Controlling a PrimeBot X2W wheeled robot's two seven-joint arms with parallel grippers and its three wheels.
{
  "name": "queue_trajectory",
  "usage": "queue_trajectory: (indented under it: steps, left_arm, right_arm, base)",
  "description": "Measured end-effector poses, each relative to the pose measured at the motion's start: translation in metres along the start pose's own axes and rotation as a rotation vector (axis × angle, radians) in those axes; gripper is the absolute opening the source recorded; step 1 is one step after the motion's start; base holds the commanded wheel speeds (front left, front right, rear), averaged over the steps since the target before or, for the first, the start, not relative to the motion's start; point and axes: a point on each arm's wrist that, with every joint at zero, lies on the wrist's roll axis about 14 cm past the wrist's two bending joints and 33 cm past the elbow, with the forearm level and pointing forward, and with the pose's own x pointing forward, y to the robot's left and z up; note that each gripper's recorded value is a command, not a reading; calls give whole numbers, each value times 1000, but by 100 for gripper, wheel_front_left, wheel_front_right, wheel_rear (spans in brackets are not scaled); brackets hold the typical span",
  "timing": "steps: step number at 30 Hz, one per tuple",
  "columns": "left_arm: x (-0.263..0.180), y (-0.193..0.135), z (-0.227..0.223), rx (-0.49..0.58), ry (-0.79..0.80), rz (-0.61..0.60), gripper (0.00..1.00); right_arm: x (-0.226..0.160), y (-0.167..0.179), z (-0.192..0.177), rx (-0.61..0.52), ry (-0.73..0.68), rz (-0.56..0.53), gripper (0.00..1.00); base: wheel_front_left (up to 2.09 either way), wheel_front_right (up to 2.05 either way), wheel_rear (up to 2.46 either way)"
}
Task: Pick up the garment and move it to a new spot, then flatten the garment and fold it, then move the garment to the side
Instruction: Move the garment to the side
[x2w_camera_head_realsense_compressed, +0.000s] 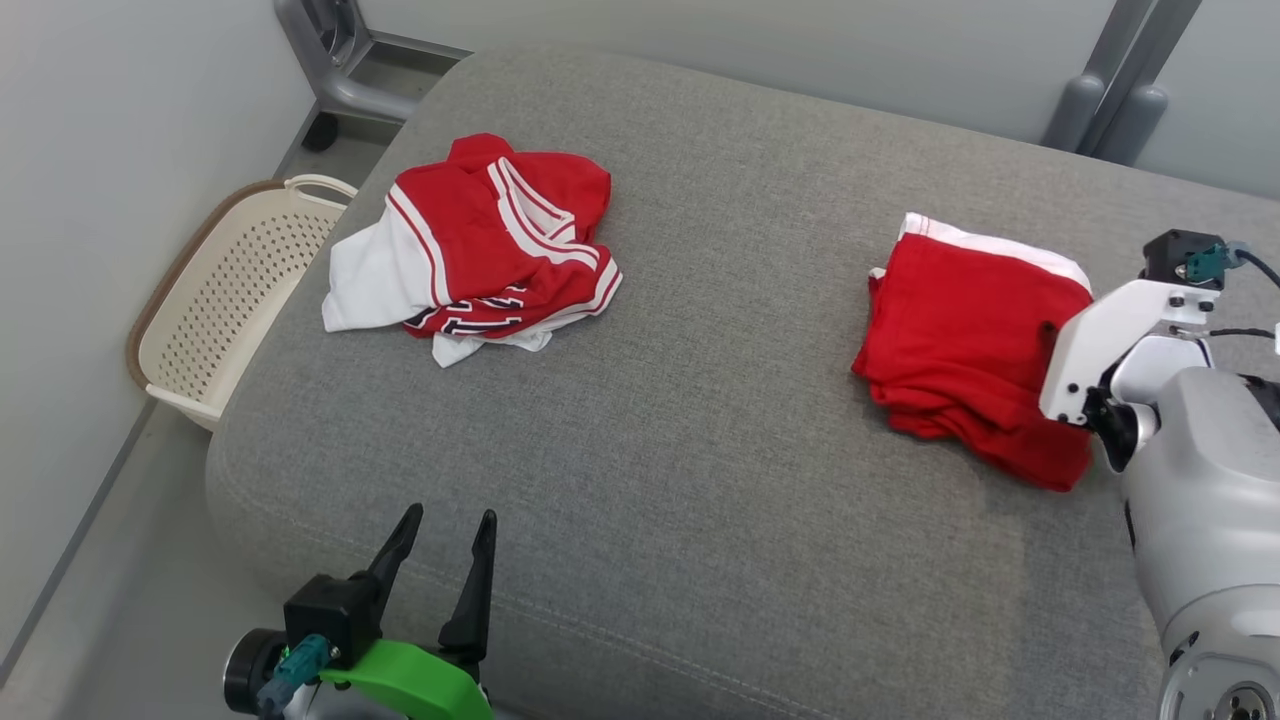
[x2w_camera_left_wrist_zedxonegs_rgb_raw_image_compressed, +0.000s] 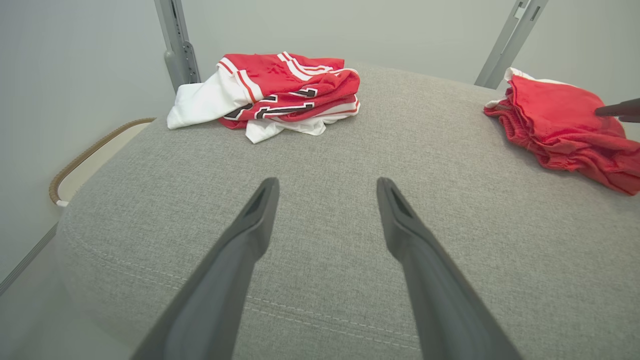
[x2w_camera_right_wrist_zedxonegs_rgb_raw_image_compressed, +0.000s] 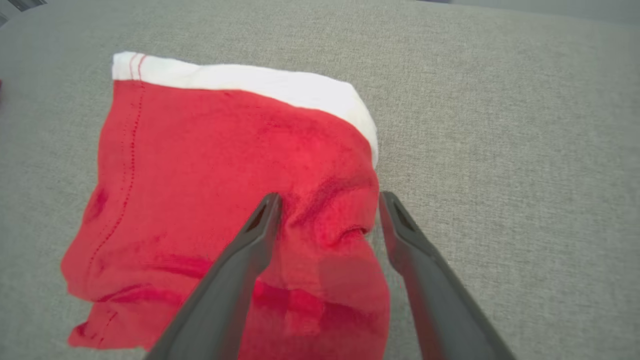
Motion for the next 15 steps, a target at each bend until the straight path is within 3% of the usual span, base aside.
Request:
queue_trajectory:
  steps: [3,15]
  left_arm:
    - [2,1,1,2,-1,4,100]
    - [9,-1,-3,-2,9,1,100]
  right_arm:
    - [1,-16,2,-30,-9,-49,100]
    - [1,-20,10,24,-40,-88,100]
  base:
    - [0,0,0]
    - [0,0,0]
